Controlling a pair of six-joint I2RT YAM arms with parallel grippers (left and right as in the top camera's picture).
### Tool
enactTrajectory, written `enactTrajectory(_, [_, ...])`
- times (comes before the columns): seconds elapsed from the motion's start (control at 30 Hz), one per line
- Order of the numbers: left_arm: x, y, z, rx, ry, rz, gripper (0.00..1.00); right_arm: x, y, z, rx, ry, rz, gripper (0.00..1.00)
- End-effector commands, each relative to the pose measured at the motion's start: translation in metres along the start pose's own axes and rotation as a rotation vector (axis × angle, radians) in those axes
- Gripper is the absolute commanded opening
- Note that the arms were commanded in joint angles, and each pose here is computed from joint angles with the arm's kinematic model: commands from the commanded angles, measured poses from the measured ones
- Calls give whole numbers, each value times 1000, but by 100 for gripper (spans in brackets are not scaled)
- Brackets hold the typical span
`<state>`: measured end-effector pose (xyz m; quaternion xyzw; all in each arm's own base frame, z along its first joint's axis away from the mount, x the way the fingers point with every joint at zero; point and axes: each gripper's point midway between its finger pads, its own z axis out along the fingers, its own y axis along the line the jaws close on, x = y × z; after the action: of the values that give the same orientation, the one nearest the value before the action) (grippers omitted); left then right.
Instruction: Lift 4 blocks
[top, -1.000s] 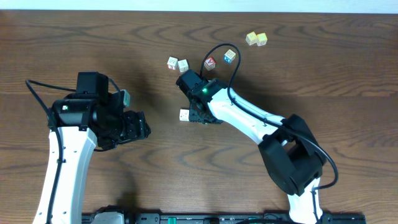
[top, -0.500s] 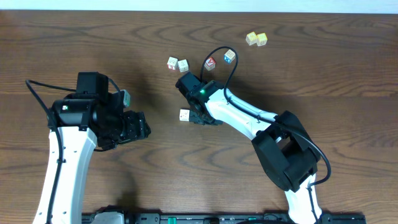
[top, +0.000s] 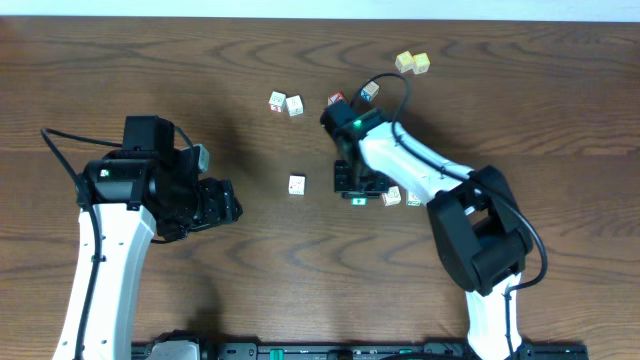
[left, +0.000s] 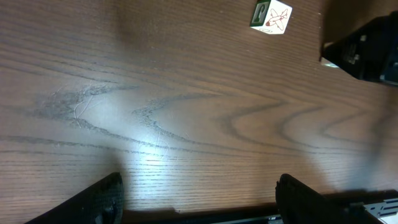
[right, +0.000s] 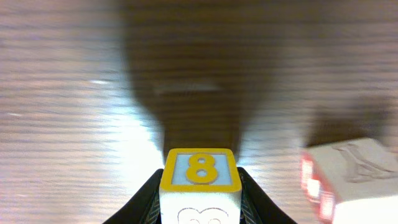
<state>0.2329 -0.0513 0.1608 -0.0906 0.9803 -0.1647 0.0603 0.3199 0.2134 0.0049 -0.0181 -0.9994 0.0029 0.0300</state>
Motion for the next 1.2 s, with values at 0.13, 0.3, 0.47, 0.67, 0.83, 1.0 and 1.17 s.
enactTrajectory(0.13, [-4,1,-4,-7,-13,-3,79,1,-14,4,-5,42,-30,30])
enactTrajectory(0.3, [-4,1,-4,-7,-13,-3,79,2,-14,5,-4,45,-29,31])
enactTrajectory(0.47, [-4,1,-4,-7,-13,-3,79,3,-15,5,-1,50,-29,40])
enactTrajectory(0.67, [-4,1,-4,-7,-14,-3,79,8,-16,1,5,73,-28,50])
enactTrajectory(0.83, [-4,1,-4,-7,-14,-3,79,-4,-9,-31,-7,49,-75,57])
enactTrajectory(1.0, [-4,1,-4,-7,-13,-3,79,-22,6,-70,-51,-18,-103,62])
enactTrajectory(1.17, [-4,1,-4,-7,-13,-3,79,-35,44,-88,-191,-87,-136,63])
